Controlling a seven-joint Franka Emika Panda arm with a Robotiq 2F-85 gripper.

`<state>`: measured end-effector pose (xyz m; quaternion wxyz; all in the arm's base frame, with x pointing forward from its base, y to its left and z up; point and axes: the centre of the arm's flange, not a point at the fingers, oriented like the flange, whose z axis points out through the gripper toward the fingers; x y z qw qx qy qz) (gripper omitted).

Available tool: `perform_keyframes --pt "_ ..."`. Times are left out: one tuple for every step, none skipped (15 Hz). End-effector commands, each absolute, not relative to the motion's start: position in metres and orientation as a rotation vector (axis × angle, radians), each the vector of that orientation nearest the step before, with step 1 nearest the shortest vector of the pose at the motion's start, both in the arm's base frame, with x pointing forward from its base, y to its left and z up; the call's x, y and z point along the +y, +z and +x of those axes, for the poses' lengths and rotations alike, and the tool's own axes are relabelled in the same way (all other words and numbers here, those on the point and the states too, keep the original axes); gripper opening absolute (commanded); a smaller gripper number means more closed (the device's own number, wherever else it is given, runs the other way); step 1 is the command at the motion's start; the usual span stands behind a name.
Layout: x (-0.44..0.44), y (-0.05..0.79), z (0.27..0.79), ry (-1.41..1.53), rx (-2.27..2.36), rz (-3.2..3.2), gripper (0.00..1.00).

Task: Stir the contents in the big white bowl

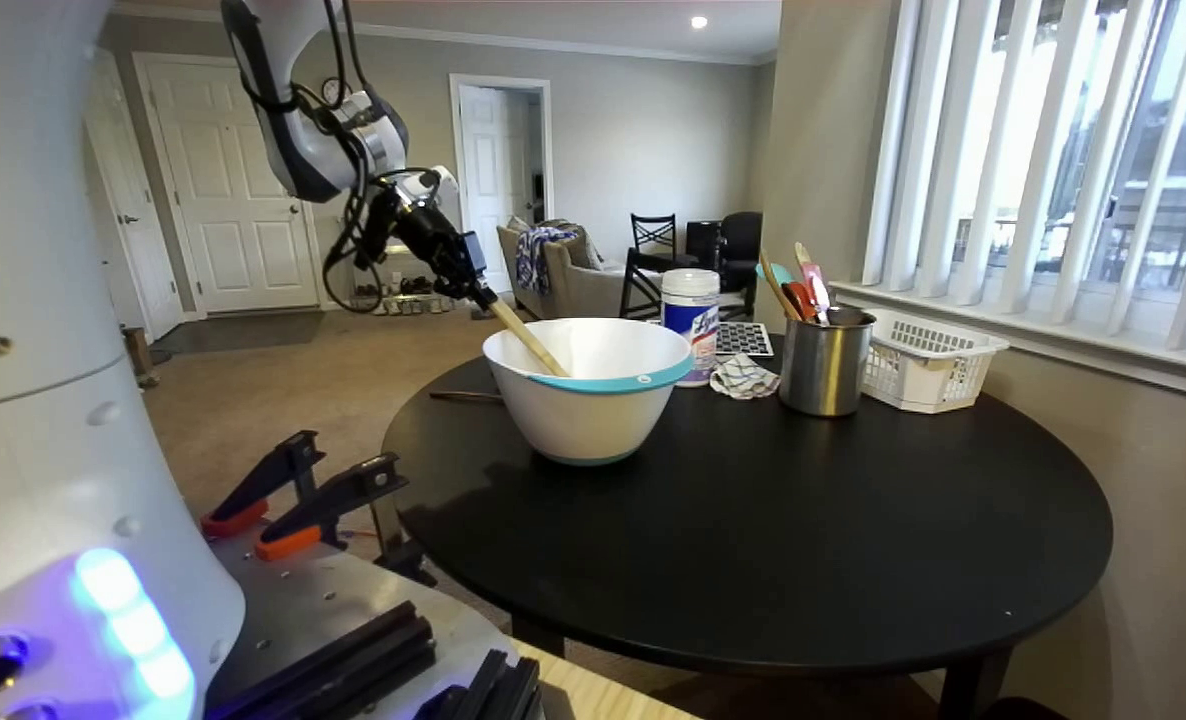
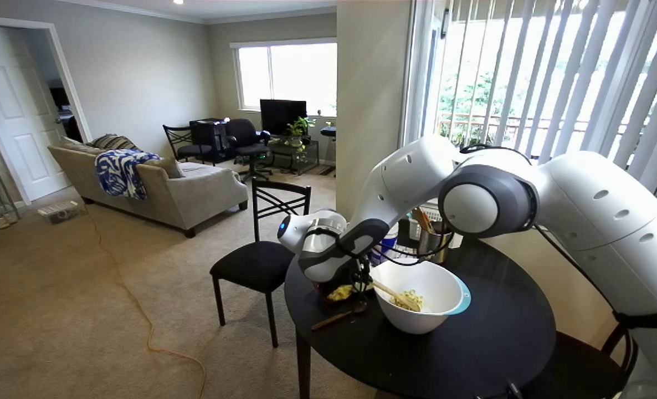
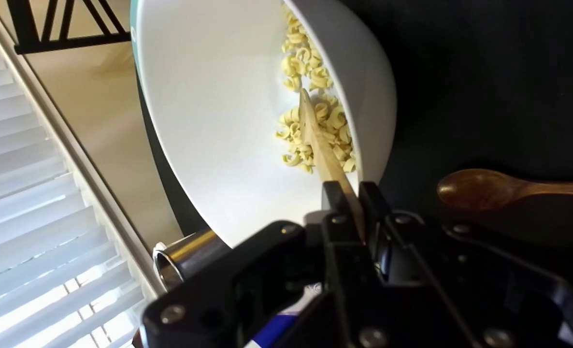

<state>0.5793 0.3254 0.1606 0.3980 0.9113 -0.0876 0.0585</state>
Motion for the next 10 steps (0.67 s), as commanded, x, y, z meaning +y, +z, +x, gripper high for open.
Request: perform_keyframes --pt "0.32 0.177 0.57 0.158 -0.201 2.29 0.05" --pt "0.321 0.173 0.571 0.151 -0.191 2.288 0.05" --pt "0.322 0.171 0.571 0.145 -0.185 2.288 0.05" --pt "0.321 0.166 0.57 0.136 -0.179 2.29 0.05" --pt "0.321 0.161 0.57 0.126 -0.172 2.292 0.05" --pt "0.32 0.155 0.569 0.113 -0.167 2.294 0.05" --pt "0.32 0.151 0.568 0.108 -0.163 2.295 0.05" --pt "0.321 0.148 0.568 0.103 -0.16 2.295 0.05" --pt "0.321 0.145 0.567 0.1 -0.156 2.294 0.05" --pt "0.322 0.143 0.567 0.097 -0.153 2.292 0.05"
